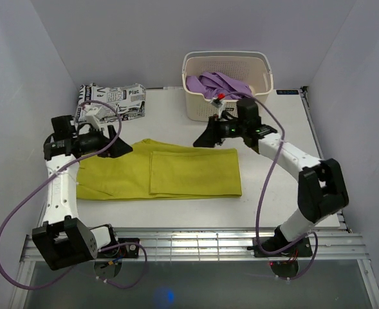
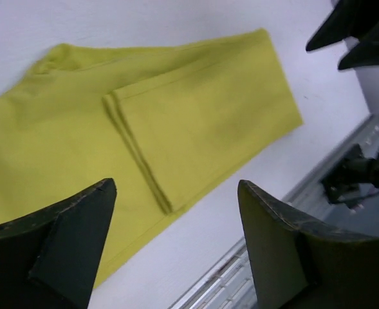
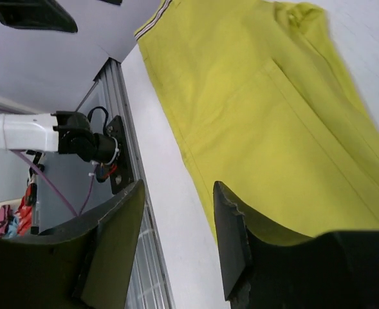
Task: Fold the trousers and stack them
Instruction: Fold the trousers
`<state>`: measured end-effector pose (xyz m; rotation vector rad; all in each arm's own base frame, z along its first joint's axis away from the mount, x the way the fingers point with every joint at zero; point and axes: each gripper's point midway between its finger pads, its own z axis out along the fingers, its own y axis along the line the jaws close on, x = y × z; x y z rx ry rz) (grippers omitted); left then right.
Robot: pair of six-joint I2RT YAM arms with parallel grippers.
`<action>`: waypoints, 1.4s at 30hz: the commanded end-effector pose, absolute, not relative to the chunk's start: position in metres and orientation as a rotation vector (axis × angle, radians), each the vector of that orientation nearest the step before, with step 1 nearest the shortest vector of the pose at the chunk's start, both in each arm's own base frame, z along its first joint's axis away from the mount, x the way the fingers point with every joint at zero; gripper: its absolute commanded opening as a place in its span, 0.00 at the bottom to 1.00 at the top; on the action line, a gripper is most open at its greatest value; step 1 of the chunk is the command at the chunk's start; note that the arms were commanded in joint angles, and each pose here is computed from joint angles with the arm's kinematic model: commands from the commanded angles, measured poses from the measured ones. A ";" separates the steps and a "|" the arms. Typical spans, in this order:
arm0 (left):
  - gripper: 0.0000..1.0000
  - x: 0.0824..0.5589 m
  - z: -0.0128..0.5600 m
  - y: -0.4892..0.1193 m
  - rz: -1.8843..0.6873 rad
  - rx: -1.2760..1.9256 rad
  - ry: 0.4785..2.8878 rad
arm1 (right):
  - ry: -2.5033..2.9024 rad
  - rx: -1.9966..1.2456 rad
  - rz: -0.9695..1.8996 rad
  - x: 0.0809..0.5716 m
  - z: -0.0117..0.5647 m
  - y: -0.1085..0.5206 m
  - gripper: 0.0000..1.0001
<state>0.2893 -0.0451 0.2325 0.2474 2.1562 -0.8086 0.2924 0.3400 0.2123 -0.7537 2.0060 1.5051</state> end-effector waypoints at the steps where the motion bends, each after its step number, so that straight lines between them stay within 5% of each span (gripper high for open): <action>1: 0.85 0.265 0.228 -0.119 -1.163 0.400 2.128 | 2.080 -0.846 1.570 0.256 0.182 0.276 0.52; 12: 0.74 0.279 0.142 -0.183 -1.469 0.329 2.263 | 2.412 -0.679 1.810 0.177 0.082 0.227 0.43; 19: 0.72 0.293 0.067 -0.179 -1.455 0.159 2.493 | 2.718 -0.397 1.770 0.187 0.014 0.197 0.40; 26: 0.71 0.311 0.040 -0.174 -1.398 0.141 2.588 | 2.562 -0.480 1.673 0.222 0.062 0.185 0.40; 29: 0.78 0.320 0.071 -0.178 -1.416 0.235 2.483 | 2.474 -0.507 1.431 0.239 0.101 0.162 0.53; 31: 0.88 0.323 0.105 -0.178 -1.377 0.320 2.388 | 2.480 -0.454 1.173 0.260 0.107 0.134 0.91; 32: 0.91 0.325 0.115 -0.175 -1.335 0.328 2.372 | 2.443 -0.423 1.066 0.268 0.120 0.120 0.98; 36: 0.98 0.333 0.162 -0.151 -1.181 0.289 2.296 | 2.474 -0.381 0.762 0.282 0.107 0.088 0.97; 38: 0.98 0.334 0.178 -0.123 -1.168 0.204 2.279 | 2.503 -0.332 0.772 0.279 0.094 0.088 1.00; 42: 0.98 0.338 0.197 -0.068 -1.107 0.082 2.241 | 2.475 -0.257 0.853 0.285 0.081 0.098 0.90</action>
